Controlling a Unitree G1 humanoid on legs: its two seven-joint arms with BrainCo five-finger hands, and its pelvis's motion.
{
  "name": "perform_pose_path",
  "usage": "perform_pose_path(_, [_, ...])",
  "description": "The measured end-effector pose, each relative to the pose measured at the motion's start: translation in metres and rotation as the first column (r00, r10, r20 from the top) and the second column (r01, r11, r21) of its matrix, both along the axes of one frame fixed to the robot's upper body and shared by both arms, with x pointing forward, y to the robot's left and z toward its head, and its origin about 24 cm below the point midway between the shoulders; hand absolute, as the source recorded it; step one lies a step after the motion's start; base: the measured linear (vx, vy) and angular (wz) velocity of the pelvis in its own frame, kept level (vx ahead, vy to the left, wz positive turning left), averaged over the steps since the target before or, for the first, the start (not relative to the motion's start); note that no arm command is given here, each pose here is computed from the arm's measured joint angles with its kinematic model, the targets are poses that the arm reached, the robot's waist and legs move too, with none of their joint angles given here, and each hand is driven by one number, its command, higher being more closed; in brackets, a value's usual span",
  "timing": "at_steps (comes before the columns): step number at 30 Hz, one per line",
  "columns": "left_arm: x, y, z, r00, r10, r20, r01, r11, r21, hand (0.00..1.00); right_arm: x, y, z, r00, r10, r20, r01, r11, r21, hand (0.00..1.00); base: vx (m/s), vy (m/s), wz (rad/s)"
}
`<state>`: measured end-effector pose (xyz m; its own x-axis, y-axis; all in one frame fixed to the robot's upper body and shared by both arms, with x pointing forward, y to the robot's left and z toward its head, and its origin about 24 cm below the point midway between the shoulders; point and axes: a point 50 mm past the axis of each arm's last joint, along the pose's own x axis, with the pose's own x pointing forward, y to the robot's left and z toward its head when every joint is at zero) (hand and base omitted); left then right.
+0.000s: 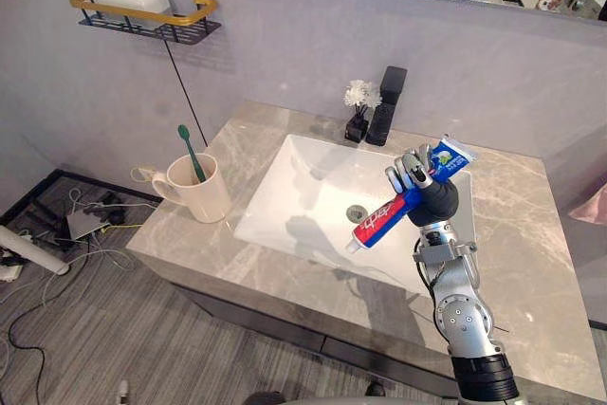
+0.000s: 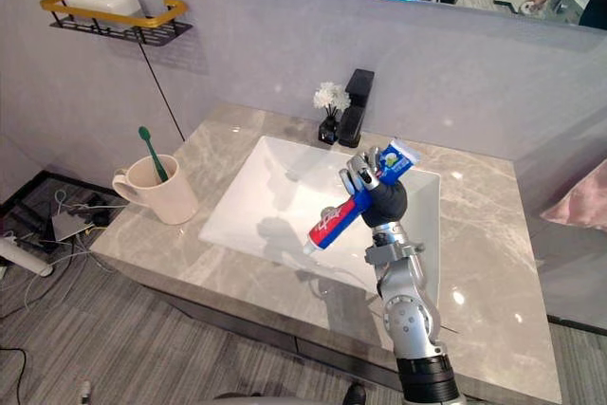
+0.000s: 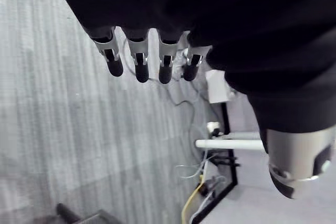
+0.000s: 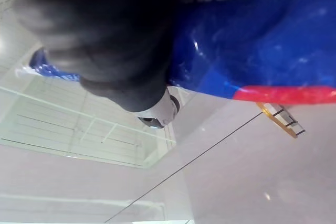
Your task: Organize washtable
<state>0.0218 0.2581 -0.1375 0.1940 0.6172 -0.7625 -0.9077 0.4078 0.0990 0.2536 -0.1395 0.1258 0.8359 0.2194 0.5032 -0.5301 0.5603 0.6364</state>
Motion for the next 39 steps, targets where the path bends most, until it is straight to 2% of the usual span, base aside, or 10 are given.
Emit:
perform_pose_path(6, [0.016,-0.02,-0.007,0.988,-0.156,0.008,0.157,0.986,-0.063,0.0,0.001,-0.001,0.003,1.0,-0.021,0.022,0.022,1.0,-0.022,1.0,0.0,0.016,0.07])
perform_pose_path(10, [0.026,-0.026,-0.008,0.979,-0.202,0.023,0.203,0.976,-0.073,0.0,0.005,0.001,0.012,0.998,-0.018,0.062,0.021,0.999,-0.048,1.0,0.03,0.019,0.11])
perform_pose_path(18, [0.032,-0.038,-0.012,0.949,-0.315,0.016,0.315,0.943,-0.103,0.0,0.02,0.017,0.062,0.969,0.001,0.246,0.02,0.996,-0.083,1.0,0.0,0.01,0.1])
perform_pose_path(23, [0.036,-0.048,-0.014,0.91,-0.414,0.002,0.411,0.903,-0.123,0.0,0.034,0.035,0.092,0.941,0.061,0.333,-0.001,0.984,-0.176,1.0,-0.04,-0.001,0.15])
perform_pose_path(28, [0.039,-0.044,-0.013,0.89,-0.457,0.003,0.454,0.884,-0.112,0.0,0.044,0.059,0.114,0.916,0.124,0.382,-0.022,0.966,-0.259,1.0,-0.03,-0.006,0.18])
perform_pose_path(39, [0.041,-0.039,-0.012,0.852,-0.523,-0.021,0.52,0.849,-0.093,0.0,0.056,0.084,0.149,0.88,0.146,0.453,0.028,0.934,-0.356,1.0,-0.04,-0.008,0.15])
